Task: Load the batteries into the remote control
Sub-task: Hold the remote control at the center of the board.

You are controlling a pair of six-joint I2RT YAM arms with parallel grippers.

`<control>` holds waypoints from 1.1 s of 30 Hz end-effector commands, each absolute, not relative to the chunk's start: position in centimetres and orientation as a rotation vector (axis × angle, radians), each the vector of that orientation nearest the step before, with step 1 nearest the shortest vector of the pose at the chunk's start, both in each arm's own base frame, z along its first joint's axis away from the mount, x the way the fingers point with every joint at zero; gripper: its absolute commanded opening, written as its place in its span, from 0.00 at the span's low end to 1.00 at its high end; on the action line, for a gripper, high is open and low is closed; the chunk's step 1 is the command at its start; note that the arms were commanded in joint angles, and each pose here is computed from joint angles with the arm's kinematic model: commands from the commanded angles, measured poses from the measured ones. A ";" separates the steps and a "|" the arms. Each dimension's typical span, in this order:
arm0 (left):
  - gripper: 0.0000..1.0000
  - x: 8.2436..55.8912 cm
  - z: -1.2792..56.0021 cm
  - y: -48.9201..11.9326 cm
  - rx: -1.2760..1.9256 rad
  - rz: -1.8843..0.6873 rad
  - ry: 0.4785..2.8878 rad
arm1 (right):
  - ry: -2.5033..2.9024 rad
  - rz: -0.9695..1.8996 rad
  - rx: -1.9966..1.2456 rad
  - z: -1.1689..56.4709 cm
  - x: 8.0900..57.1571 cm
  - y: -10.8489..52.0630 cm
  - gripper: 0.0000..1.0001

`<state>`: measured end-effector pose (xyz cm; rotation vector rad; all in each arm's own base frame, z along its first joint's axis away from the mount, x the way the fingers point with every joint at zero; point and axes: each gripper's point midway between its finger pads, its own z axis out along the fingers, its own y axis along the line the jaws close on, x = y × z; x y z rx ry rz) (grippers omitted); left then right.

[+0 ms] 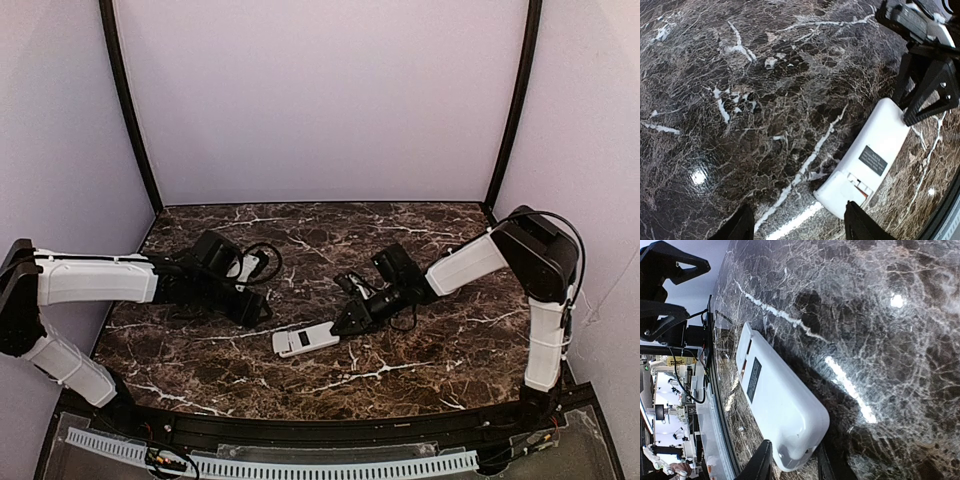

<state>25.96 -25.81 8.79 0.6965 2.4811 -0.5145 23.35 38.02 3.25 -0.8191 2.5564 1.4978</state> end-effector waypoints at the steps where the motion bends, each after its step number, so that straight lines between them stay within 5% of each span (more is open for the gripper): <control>1: 0.62 26.9 9.5 -25.3 0.526 -0.604 2.473 | 2.551 1.529 -0.875 4.2 21.3 38.2 0.30; 17: 0.58 26.9 7.2 -26.2 0.460 -0.756 2.527 | 2.605 1.483 -0.932 4.0 17.7 36.4 0.34; 33: 0.56 25.7 6.1 -25.8 0.388 -0.809 2.557 | 2.136 1.003 -1.311 10.8 22.8 38.2 0.63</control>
